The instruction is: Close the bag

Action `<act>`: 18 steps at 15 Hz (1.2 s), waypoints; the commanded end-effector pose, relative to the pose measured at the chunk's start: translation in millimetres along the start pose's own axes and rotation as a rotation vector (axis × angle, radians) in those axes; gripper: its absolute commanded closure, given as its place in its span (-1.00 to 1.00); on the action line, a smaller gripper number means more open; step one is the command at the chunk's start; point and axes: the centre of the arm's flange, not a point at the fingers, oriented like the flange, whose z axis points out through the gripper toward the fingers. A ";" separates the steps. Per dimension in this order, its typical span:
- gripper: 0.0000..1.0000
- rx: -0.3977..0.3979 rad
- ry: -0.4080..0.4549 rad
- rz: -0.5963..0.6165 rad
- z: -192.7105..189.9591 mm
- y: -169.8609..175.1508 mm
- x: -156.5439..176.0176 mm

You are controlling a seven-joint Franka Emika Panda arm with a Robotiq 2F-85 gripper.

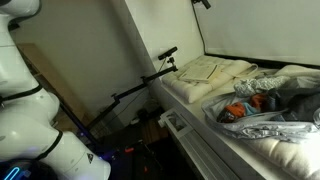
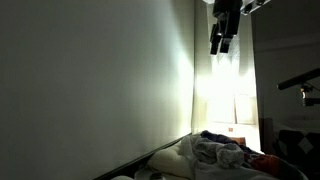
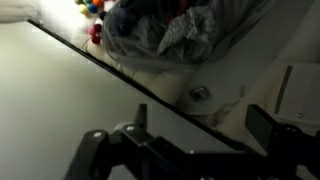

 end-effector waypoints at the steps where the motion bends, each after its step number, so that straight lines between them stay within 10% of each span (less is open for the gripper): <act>1: -1.00 0.097 0.140 -0.111 0.1 -5.6 -6.6; 13: -1.00 0.085 0.127 -0.076 2.3 -4.2 7.9; 18: -1.00 0.156 0.162 0.115 14.4 3.0 5.4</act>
